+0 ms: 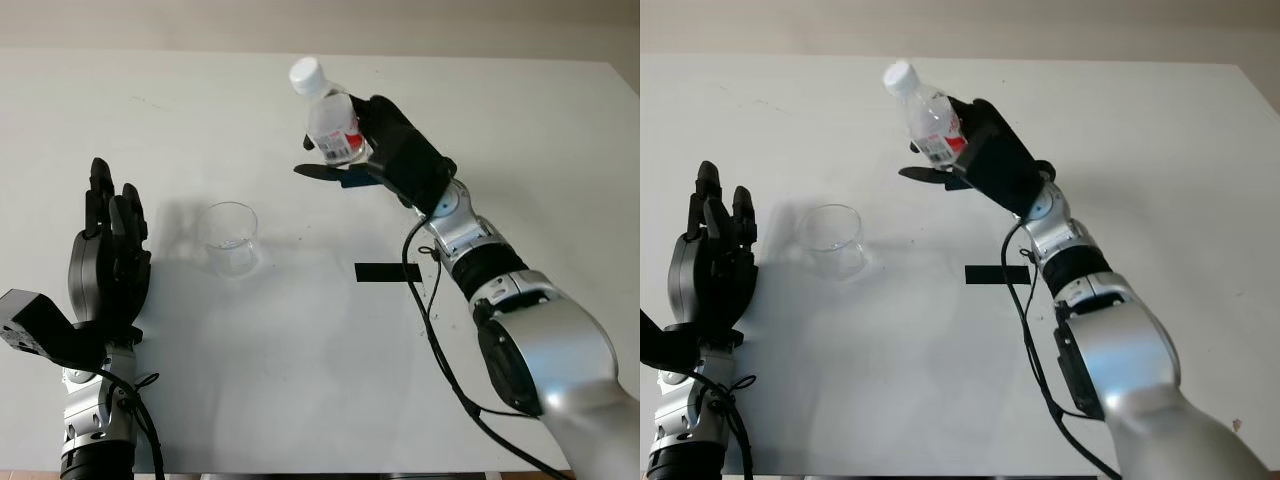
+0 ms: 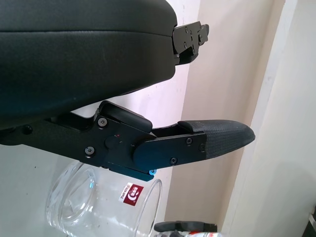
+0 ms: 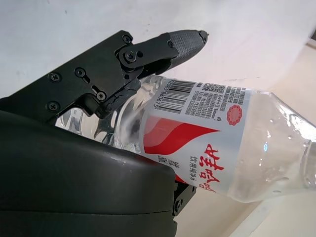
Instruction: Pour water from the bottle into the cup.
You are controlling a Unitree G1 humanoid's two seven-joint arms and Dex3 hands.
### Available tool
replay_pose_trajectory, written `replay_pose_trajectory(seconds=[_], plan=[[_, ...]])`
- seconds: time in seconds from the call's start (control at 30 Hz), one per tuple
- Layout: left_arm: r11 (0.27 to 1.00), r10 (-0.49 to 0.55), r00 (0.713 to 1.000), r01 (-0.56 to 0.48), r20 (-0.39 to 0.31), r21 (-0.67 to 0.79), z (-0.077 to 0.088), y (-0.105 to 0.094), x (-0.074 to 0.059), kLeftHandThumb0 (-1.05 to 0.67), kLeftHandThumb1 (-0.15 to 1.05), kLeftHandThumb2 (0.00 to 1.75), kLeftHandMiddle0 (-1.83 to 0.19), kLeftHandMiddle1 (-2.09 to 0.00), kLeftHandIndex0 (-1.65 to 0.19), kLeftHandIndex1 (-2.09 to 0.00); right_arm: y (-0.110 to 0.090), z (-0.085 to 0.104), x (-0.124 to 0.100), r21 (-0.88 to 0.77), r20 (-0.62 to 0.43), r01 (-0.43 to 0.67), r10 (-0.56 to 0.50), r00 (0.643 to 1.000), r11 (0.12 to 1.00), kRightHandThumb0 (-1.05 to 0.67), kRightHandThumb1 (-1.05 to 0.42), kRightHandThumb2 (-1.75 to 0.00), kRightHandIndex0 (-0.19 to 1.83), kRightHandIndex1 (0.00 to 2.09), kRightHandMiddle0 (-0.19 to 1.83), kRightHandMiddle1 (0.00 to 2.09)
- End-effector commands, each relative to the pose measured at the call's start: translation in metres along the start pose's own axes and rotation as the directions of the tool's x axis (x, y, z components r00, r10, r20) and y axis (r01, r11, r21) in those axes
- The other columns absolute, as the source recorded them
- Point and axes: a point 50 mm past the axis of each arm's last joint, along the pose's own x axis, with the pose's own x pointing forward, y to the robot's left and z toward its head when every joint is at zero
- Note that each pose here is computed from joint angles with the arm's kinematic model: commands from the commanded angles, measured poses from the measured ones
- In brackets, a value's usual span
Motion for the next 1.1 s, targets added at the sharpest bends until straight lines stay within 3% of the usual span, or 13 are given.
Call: replay_pose_trajectory(seconds=[0.0, 0.4, 1.07], plan=[[1.000, 0.014, 0.999, -0.015, -0.050, -0.004, -0.012, 0.001, -0.009, -0.77, 1.05, 0.56, 0.19, -0.04, 0.19, -0.02, -0.007, 0.014, 0.008, -0.069, 0.042, 0.025, -0.022, 0.999, 0.997, -0.31, -1.05, -0.31, 1.08, 2.09, 0.85, 2.09], [1.000, 0.018, 0.999, -0.018, -0.046, -0.011, -0.012, 0.001, -0.009, -0.76, 1.05, 0.55, 0.19, -0.05, 0.19, -0.02, -0.011, 0.031, 0.016, -0.473, 0.159, 0.117, -0.046, 0.986, 0.873, -0.34, -1.05, -0.26, 1.05, 2.09, 0.77, 2.09], [1.000, 0.017, 0.999, -0.017, -0.046, -0.005, -0.013, 0.000, -0.009, -0.76, 1.05, 0.57, 0.19, -0.05, 0.19, -0.02, -0.012, 0.042, 0.016, -0.739, 0.332, 0.243, 0.026, 0.943, 0.628, -0.39, -1.05, -0.23, 1.06, 2.09, 0.76, 2.09]])
